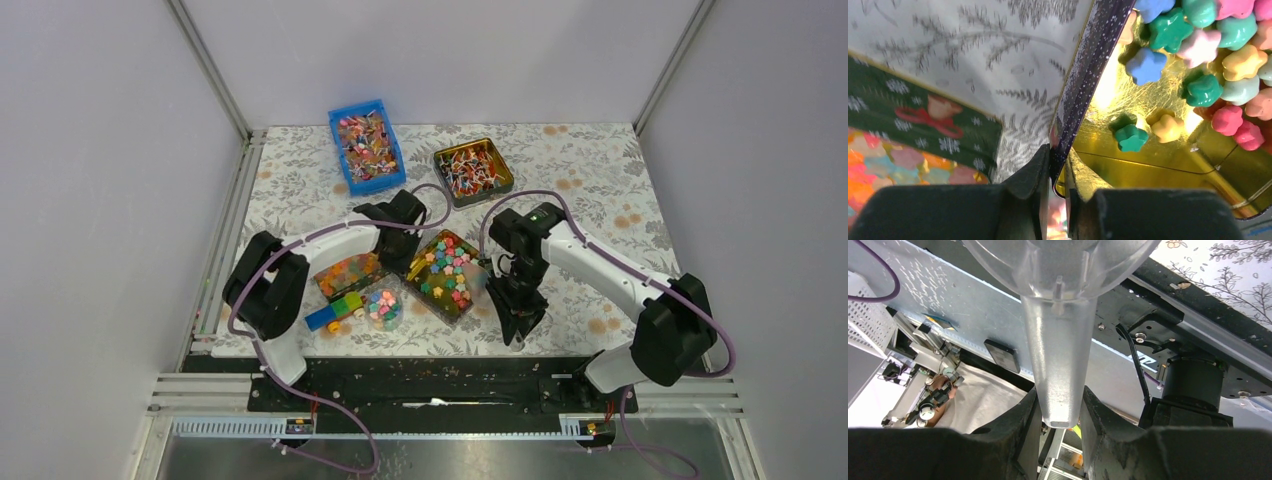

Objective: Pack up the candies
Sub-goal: Adjust the storage box at the center of the board.

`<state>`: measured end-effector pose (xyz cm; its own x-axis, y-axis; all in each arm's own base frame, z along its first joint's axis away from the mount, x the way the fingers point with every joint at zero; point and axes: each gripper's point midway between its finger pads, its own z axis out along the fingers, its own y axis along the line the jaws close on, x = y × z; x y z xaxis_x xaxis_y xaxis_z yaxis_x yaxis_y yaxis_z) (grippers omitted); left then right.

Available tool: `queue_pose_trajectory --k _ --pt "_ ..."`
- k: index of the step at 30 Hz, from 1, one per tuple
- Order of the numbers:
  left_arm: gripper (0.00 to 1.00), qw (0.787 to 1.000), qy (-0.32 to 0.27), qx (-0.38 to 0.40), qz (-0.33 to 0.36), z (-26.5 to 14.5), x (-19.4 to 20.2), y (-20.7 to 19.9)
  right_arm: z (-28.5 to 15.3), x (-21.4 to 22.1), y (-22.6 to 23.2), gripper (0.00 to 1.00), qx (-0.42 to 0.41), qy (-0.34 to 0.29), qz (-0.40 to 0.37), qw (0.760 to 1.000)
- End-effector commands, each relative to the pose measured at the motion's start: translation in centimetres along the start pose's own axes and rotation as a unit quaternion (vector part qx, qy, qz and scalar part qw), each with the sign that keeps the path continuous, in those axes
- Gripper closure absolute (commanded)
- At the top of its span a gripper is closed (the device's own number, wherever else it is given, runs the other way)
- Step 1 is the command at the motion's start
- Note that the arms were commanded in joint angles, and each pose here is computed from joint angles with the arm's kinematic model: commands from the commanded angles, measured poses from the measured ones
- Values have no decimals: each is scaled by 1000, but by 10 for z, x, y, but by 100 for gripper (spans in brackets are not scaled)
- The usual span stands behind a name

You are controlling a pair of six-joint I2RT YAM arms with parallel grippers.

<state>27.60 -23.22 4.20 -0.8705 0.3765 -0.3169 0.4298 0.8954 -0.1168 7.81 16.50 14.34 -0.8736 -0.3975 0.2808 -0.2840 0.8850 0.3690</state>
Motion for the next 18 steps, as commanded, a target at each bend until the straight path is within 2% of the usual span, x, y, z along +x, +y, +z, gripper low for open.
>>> queue_pose_trajectory --k 1,7,8,9,10,11,13,15,18 --pt "92 997 -45 25 -55 -28 -6 -14 -2 4 8 100 -25 15 -3 1000" --pt "90 991 -51 19 -125 -36 12 -20 -4 2 11 100 -27 44 -10 999" --pt "86 989 -53 23 -134 -37 14 -23 -5 1 12 100 -28 46 -10 998" --pt "77 988 -55 28 -140 -38 16 -25 -5 1 13 100 -29 48 -11 998" --pt "62 987 -59 33 -144 -40 16 -27 -5 0 14 100 -29 49 -12 998" --pt "55 987 -64 37 -144 -42 16 -28 -5 -1 15 100 -29 51 -12 998" --pt "46 988 -75 39 -130 -46 10 -28 -5 -2 17 100 -31 58 -9 998" --pt "46 992 -75 42 -97 -47 6 -28 -3 -3 20 100 -33 59 -4 998" --pt "50 995 -59 39 -70 -43 2 -29 -2 -4 26 100 -39 57 -4 998"
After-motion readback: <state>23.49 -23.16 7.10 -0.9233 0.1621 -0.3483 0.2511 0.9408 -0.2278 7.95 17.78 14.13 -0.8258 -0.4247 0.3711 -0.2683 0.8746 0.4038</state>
